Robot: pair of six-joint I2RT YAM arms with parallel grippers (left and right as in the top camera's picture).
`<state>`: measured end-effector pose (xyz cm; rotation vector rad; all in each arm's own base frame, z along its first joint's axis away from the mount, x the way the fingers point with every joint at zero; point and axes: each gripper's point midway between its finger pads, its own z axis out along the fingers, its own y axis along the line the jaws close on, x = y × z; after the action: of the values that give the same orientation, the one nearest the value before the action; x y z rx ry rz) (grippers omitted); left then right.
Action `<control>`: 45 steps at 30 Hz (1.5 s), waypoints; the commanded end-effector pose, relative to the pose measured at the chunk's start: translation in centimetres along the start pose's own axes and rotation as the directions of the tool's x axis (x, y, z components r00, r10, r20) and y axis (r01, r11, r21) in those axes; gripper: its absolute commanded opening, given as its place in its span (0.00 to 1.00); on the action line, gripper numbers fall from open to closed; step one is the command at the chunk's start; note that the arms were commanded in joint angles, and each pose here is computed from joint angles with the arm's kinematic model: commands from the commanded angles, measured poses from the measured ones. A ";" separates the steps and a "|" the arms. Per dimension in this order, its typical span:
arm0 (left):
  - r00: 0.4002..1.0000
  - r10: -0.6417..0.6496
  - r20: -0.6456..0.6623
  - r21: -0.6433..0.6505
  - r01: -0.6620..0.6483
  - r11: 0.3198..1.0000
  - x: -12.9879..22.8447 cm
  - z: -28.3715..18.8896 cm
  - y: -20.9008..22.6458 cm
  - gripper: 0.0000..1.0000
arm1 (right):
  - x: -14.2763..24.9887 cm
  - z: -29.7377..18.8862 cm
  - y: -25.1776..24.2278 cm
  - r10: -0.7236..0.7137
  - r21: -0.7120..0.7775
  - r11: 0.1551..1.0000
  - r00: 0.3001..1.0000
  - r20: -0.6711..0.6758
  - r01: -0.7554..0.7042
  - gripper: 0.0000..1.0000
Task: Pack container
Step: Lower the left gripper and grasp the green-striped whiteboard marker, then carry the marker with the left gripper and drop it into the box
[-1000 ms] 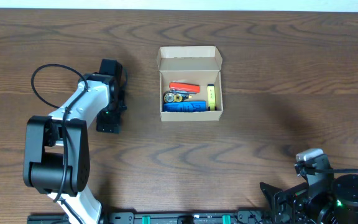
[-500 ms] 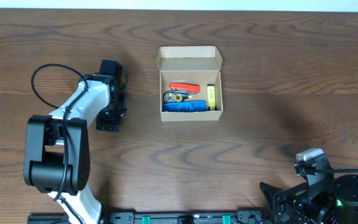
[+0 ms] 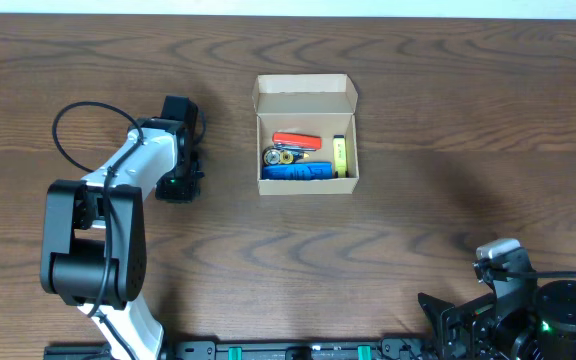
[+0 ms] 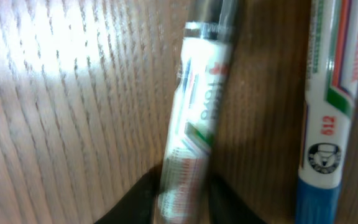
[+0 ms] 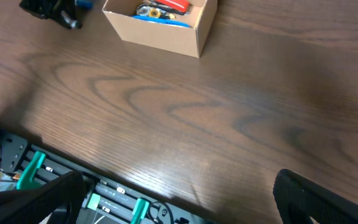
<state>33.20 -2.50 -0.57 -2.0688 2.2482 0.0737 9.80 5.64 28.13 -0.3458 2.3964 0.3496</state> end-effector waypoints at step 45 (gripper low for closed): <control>-0.901 -0.097 0.422 -0.494 -0.139 -0.858 20.9 -21.5 -2.6 0.06 | 0.0 -0.1 0.1 -0.006 -0.005 1.000 1.000 0.000 0.006 0.99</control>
<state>32.20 -25.81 19.81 1.6549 1.8066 0.0033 9.80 5.65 28.13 -0.3455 2.3965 0.3503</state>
